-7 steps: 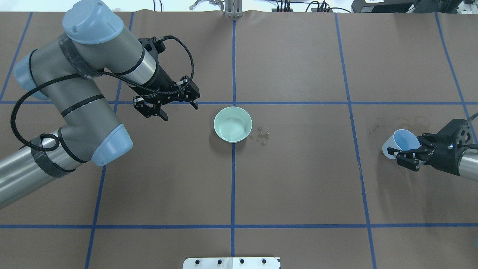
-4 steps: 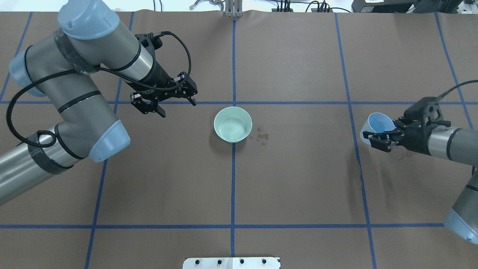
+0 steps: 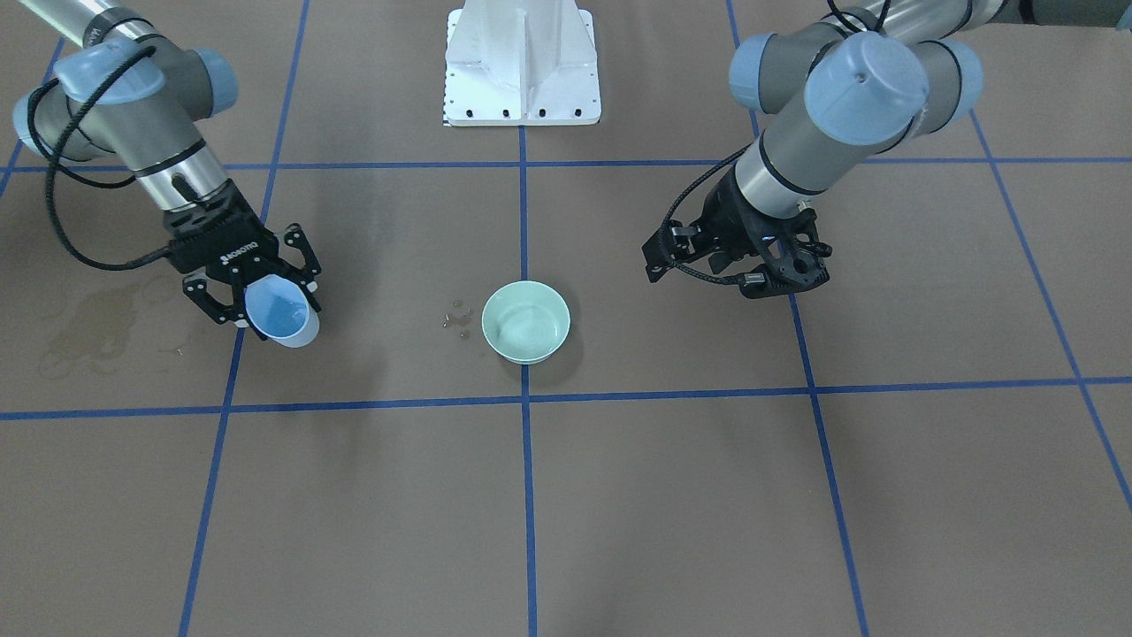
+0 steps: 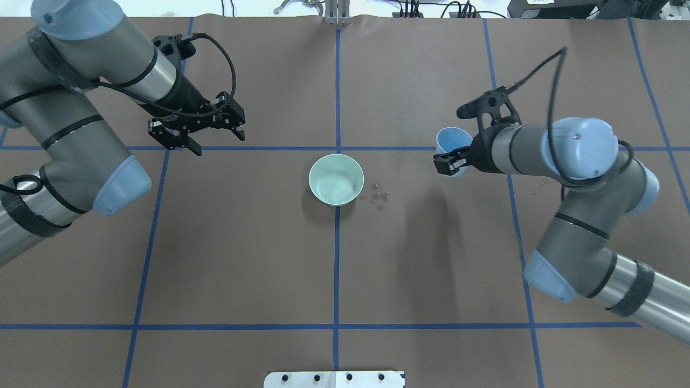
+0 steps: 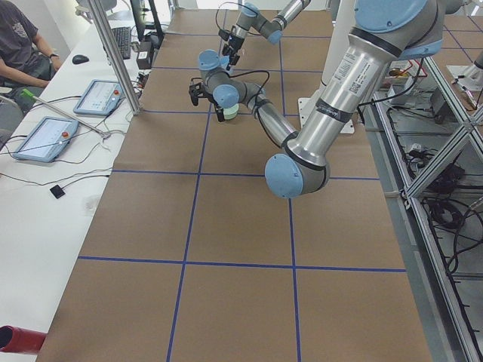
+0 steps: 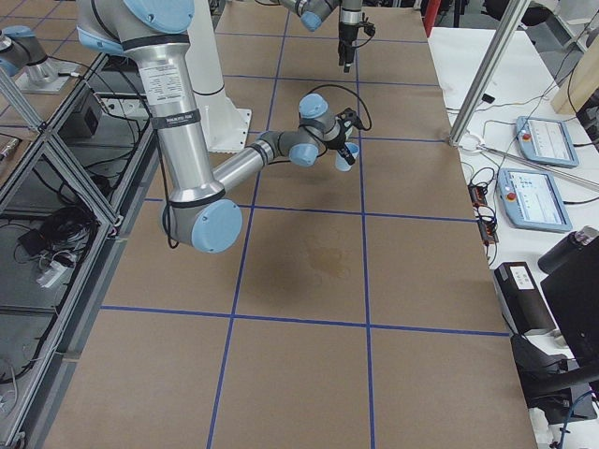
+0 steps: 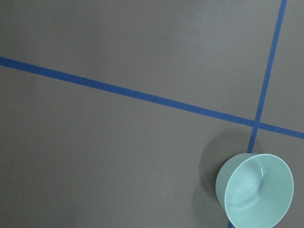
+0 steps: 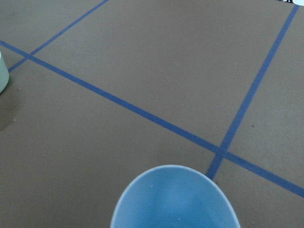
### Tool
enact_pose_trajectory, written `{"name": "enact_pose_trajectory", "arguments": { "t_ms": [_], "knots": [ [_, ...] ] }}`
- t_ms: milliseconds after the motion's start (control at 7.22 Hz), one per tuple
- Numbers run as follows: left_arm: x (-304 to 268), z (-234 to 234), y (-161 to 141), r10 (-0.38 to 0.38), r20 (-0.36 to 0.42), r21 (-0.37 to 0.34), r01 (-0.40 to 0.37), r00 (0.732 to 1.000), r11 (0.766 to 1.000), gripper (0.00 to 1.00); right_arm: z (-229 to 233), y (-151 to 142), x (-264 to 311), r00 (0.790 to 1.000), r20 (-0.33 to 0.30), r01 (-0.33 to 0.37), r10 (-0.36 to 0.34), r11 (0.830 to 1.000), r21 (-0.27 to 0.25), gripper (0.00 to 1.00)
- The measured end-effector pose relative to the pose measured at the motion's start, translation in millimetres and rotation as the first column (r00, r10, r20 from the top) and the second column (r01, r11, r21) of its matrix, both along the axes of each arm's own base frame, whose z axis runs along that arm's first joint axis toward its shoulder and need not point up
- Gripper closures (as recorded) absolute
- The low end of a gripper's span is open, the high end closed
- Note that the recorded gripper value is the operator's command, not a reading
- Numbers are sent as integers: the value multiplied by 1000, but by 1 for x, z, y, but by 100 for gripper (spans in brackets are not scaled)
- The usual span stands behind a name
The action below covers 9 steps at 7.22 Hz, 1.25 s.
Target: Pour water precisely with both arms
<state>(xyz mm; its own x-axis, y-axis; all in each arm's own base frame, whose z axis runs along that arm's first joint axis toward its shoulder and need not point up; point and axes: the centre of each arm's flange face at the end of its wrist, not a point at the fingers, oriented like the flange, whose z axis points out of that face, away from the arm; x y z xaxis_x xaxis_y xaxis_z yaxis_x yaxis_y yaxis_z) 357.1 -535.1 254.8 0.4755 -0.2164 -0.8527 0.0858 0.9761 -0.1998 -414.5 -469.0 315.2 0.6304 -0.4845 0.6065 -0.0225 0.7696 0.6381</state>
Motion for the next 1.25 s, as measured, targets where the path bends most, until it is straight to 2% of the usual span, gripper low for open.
{"name": "enact_pose_trajectory", "arguments": {
  "t_ms": [277,416,554,831,1109,1247],
  "knots": [
    [-28,26,-10,16,3,13,-17,1000,1000,8,-57,0,-43,995,-90,44,-48,998,-53,100],
    [-35,34,-12,17,7,16,-17,1000,1000,8,-70,0,-61,988,-131,70,-77,996,-58,100],
    [-39,39,-13,16,10,16,-17,1000,1000,8,-85,-3,-78,973,-199,110,-118,993,-50,100],
    [-40,46,-13,17,16,10,-17,1000,1000,8,-130,-5,-110,895,-408,201,-179,979,13,100],
    [-44,62,-10,28,27,15,-28,999,999,5,-153,-13,-145,813,-549,265,-195,963,50,100],
    [-48,73,-9,38,35,27,-39,999,999,5,-164,-14,-158,741,-642,313,-198,947,68,100]
  ]
}}
